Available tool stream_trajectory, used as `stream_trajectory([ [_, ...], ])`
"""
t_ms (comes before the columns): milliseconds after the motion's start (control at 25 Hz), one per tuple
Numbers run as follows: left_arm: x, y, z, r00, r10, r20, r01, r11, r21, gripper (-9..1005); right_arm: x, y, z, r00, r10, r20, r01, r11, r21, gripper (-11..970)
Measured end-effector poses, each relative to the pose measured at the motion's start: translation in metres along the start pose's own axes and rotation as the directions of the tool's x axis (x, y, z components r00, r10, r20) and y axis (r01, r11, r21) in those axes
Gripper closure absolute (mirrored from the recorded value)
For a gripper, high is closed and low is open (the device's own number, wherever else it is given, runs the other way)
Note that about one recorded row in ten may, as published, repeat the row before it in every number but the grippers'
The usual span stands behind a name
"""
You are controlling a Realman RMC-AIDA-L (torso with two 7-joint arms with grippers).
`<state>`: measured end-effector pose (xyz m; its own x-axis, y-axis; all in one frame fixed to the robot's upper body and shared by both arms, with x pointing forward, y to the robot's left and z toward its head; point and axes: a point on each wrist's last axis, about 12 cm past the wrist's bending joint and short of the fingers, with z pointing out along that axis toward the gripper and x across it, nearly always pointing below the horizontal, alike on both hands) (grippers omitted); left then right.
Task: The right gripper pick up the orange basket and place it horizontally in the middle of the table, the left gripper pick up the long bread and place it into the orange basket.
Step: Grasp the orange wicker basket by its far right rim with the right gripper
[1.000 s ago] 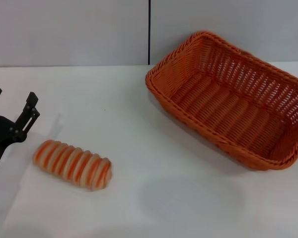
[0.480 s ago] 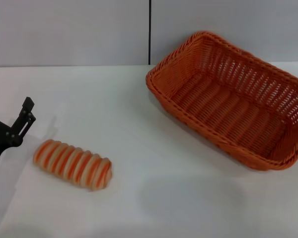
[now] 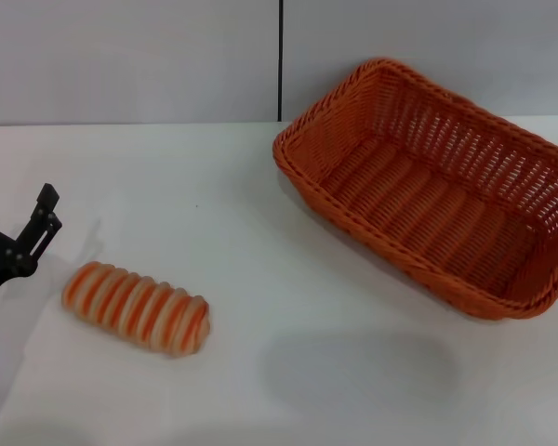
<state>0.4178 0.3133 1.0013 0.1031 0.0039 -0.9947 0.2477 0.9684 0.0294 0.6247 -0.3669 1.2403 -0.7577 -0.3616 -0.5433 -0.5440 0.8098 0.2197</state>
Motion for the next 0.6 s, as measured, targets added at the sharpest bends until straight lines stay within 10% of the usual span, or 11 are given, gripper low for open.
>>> stream_trajectory([
  [600,0.000,0.001,-0.002,1.000,0.002,-0.001,-0.002,1.000,-0.003,172,0.008,0.002,0.054,0.999,-0.037,-0.010,0.036,0.999,-0.033,306],
])
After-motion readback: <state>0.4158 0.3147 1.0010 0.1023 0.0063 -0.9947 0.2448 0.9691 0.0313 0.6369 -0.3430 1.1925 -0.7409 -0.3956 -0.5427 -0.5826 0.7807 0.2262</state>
